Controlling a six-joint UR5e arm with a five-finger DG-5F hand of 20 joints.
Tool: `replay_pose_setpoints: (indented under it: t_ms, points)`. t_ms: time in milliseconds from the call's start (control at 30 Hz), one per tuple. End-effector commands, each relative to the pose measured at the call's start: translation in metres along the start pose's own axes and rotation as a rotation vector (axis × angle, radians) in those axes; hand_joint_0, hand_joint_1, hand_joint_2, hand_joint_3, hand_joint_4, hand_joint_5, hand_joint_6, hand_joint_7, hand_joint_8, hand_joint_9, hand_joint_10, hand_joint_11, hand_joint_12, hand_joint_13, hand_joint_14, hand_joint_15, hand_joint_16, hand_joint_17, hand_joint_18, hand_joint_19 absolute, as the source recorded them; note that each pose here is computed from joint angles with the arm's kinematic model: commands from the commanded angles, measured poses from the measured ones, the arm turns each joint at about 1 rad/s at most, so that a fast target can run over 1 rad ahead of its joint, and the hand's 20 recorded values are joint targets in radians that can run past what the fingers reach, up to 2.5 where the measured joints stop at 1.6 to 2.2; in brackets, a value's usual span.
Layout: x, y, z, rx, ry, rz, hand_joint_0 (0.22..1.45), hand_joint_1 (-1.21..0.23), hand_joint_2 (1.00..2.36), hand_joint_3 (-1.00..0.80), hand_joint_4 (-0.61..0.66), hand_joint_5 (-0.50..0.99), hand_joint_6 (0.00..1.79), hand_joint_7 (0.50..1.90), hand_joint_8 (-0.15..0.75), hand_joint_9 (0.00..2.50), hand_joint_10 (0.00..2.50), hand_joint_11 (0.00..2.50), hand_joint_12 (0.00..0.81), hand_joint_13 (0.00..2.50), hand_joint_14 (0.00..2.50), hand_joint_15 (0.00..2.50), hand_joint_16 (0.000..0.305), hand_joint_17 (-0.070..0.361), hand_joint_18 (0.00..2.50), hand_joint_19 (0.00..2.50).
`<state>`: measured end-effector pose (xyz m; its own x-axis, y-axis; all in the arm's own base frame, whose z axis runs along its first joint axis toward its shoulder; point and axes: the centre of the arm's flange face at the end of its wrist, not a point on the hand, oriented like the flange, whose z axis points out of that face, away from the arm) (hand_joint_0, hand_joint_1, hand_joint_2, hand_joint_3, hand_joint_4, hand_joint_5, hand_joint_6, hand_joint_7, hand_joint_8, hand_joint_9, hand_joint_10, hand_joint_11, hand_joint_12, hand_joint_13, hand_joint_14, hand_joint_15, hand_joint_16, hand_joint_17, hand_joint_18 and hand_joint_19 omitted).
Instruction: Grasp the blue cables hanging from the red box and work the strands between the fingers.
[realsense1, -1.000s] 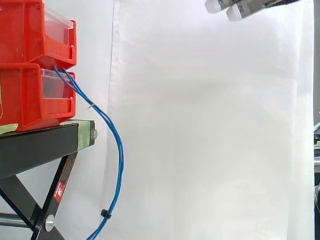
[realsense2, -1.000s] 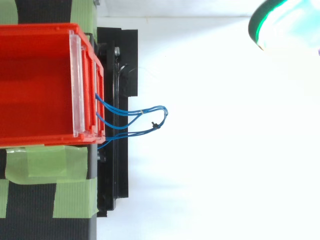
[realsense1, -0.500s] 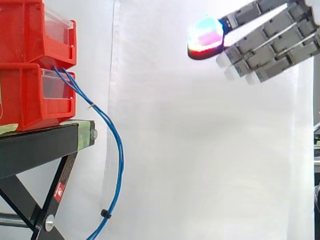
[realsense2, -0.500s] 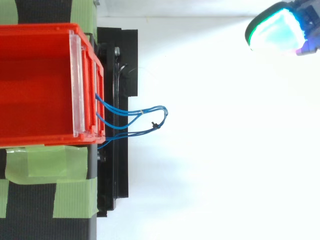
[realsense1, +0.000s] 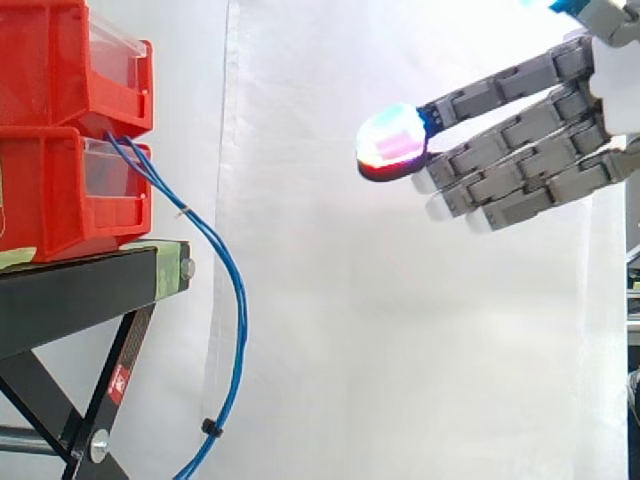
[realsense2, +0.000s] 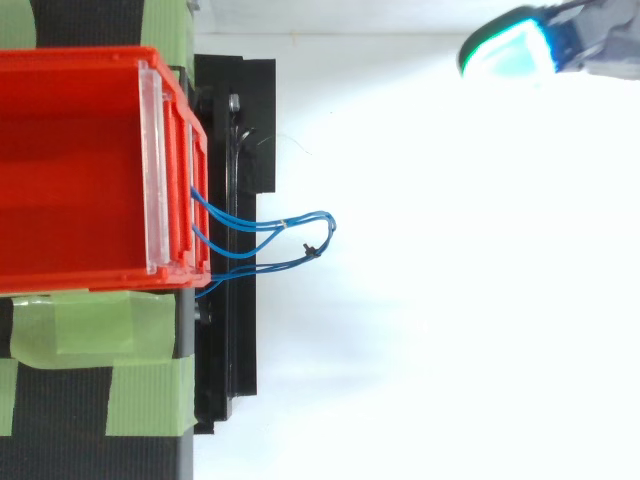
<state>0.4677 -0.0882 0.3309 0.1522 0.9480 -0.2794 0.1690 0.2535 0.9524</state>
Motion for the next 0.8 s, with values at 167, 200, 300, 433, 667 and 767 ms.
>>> replay_pose_setpoints:
  t_ms: [167, 200, 300, 433, 667, 767]
  points:
    - [0.027, -0.016, 0.027, -0.054, -0.002, 0.0, 0.59, -0.52, 1.0, -1.0, 0.12, -0.43, 0.01, 0.69, 0.202, 0.0, 0.0, 0.0, 0.347, 0.0, 0.0, 0.1, 0.07, 0.158, 0.0, 0.01]
    - [0.029, -0.017, 0.028, -0.056, -0.005, -0.004, 0.59, -0.52, 1.0, -1.0, 0.12, -0.43, 0.01, 0.69, 0.203, 0.0, 0.0, 0.0, 0.347, 0.0, 0.0, 0.1, 0.07, 0.158, 0.0, 0.02]
    - [0.039, -0.02, 0.035, -0.063, -0.025, -0.032, 0.59, -0.52, 1.0, -1.0, 0.12, -0.43, 0.01, 0.69, 0.209, 0.0, 0.0, 0.0, 0.346, 0.0, 0.0, 0.09, 0.07, 0.157, 0.0, 0.02]
    - [0.045, -0.019, 0.037, -0.077, -0.034, -0.028, 0.59, -0.51, 1.0, -1.0, 0.12, -0.42, 0.01, 0.68, 0.212, 0.0, 0.0, 0.0, 0.346, 0.0, 0.0, 0.09, 0.069, 0.156, 0.0, 0.02]
    - [0.058, -0.013, 0.037, -0.091, -0.08, -0.057, 0.59, -0.51, 1.0, -1.0, 0.13, -0.41, 0.01, 0.69, 0.214, 0.0, 0.0, 0.0, 0.345, 0.0, 0.0, 0.1, 0.069, 0.154, 0.0, 0.02]
    - [0.06, -0.012, 0.037, -0.089, -0.089, -0.058, 0.59, -0.51, 1.0, -1.0, 0.13, -0.41, 0.01, 0.69, 0.218, 0.0, 0.0, 0.0, 0.344, 0.0, 0.0, 0.09, 0.068, 0.154, 0.0, 0.03]
